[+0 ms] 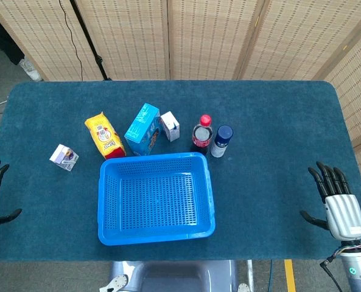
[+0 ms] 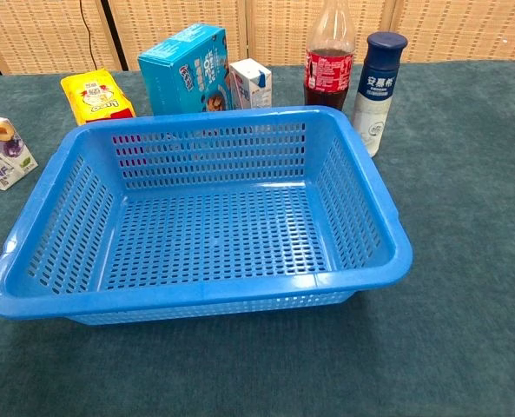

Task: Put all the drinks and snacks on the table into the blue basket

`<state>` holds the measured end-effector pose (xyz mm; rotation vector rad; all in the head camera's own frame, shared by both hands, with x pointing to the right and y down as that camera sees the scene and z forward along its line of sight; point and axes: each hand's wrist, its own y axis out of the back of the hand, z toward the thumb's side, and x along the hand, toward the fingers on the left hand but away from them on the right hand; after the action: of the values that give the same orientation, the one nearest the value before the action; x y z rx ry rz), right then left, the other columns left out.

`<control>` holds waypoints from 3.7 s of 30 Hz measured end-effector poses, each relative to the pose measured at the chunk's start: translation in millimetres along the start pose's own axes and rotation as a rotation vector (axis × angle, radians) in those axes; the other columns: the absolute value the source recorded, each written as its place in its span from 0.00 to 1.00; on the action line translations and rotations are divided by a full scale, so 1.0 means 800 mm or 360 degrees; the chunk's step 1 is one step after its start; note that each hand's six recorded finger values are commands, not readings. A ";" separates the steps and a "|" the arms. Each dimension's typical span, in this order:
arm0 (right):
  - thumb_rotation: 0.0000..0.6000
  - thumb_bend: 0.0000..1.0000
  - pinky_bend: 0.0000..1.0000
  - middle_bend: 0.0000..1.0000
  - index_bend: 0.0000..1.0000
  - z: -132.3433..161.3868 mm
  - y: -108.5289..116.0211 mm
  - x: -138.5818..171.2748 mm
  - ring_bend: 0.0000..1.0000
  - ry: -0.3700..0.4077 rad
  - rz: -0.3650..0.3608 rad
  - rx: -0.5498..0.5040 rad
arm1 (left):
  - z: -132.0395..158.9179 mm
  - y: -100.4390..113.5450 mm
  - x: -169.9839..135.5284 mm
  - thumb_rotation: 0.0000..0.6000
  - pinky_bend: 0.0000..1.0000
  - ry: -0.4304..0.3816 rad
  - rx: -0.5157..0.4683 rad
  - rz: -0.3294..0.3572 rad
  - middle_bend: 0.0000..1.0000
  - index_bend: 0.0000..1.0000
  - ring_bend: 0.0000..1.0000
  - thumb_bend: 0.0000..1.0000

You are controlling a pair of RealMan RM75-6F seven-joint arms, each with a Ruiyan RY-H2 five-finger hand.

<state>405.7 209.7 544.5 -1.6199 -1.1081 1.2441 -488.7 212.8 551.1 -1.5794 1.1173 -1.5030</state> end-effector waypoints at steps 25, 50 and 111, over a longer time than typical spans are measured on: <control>1.00 0.00 0.00 0.00 0.00 -0.016 -0.052 -0.099 0.00 0.0037 0.0229 -0.0767 | 0.003 0.012 -0.008 1.00 0.00 -0.0016 -0.0009 0.0069 0.00 0.00 0.00 0.10; 1.00 0.00 0.00 0.00 0.00 0.085 -0.131 -0.276 0.00 0.0125 0.0559 -0.1152 | -0.003 0.002 0.007 1.00 0.00 0.0063 0.0019 0.0026 0.00 0.00 0.00 0.10; 1.00 0.54 0.63 0.62 0.59 0.181 0.035 -0.226 0.60 0.0637 0.0073 -0.1157 | -0.007 -0.004 0.015 1.00 0.00 0.0081 0.0000 -0.0014 0.00 0.00 0.00 0.10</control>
<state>244.7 40.8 539.6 -2.3076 -1.3392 0.4987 -494.3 203.6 559.2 -1.5557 1.1401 -1.5569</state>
